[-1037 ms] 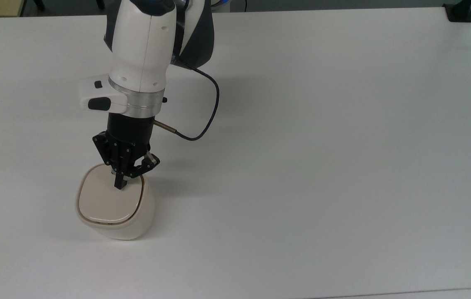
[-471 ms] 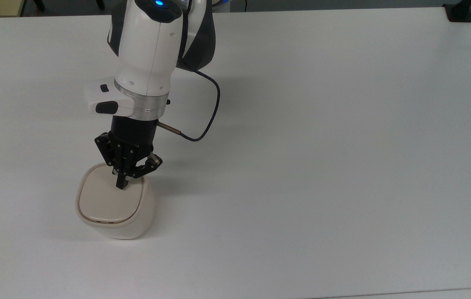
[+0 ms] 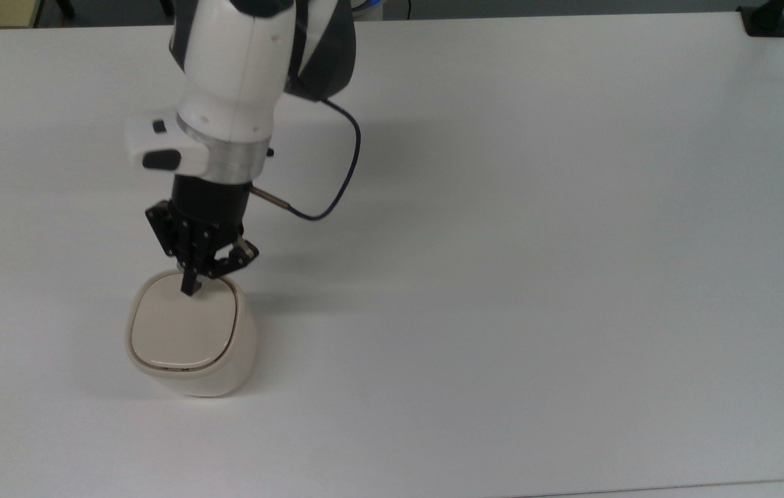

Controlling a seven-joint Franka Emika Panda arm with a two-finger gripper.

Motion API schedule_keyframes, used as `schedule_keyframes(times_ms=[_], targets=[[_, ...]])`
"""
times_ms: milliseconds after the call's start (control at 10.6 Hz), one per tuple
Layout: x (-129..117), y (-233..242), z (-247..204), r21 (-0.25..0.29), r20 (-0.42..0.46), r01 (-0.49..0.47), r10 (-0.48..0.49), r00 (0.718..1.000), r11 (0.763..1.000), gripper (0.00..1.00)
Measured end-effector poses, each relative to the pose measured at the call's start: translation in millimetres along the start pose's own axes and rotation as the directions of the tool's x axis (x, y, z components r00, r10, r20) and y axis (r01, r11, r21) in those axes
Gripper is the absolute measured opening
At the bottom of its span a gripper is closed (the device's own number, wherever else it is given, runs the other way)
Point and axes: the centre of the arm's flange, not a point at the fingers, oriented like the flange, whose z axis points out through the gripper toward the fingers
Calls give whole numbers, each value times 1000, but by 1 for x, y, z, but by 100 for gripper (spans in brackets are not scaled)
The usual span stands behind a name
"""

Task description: Close the trash bin

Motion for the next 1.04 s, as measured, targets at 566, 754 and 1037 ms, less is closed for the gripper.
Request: schedule_keyframes(times_ms=[566,754,1037], targets=[[-2,14,-152,-24,240,-59,63,969,998,42],[-14,23,-187,2,344,-35,32,939,999,74],[-31,31,-225,42,420,15,-31,907,999,100]])
